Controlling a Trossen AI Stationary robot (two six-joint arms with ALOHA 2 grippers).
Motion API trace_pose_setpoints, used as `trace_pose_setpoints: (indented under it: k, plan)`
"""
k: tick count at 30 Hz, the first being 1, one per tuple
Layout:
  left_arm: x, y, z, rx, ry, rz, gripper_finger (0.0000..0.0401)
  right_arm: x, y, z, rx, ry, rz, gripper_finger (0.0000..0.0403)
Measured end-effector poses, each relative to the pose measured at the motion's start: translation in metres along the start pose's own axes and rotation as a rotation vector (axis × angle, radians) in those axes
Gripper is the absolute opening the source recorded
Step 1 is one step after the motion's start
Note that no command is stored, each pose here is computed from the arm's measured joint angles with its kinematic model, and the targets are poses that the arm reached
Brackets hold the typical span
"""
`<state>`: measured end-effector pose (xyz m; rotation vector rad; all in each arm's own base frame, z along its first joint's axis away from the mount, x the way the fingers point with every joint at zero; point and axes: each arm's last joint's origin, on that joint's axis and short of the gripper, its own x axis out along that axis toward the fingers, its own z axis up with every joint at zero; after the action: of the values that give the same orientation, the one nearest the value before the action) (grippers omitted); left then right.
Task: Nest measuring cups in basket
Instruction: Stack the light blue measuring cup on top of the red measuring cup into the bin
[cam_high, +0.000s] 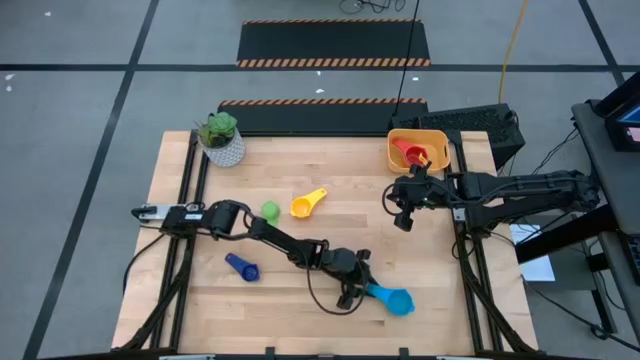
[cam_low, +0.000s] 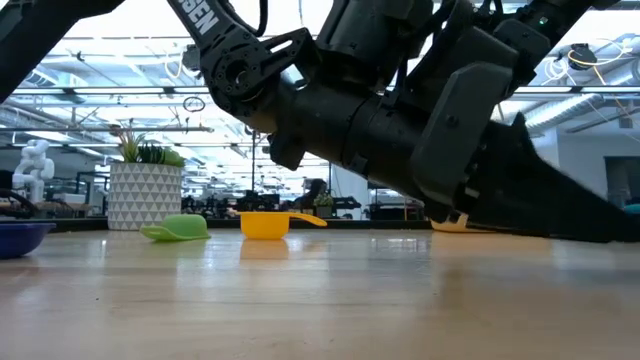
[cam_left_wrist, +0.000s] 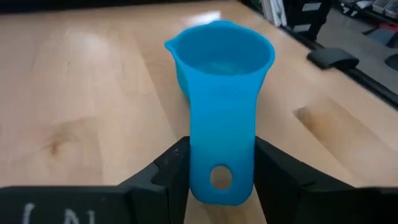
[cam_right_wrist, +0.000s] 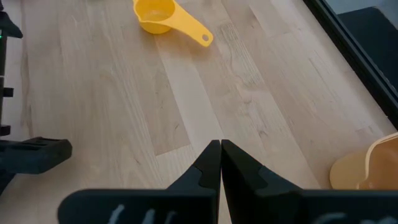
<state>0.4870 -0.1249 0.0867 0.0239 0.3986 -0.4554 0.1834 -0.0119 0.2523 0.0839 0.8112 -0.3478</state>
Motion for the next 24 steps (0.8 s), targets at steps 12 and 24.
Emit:
trace_pose_setpoints:
  k: [12, 24]
  plan:
    - [-0.025, 0.026, 0.021, -0.003, 0.098, 0.052, 0.0140, 0.000, 0.000, -0.001, -0.002, 0.009, -0.002, 0.0004]
    - [-0.047, 0.042, 0.031, -0.020, 0.220, 0.089, 0.0142, 0.003, 0.006, -0.019, 0.282, 0.122, 0.009, 0.0021]
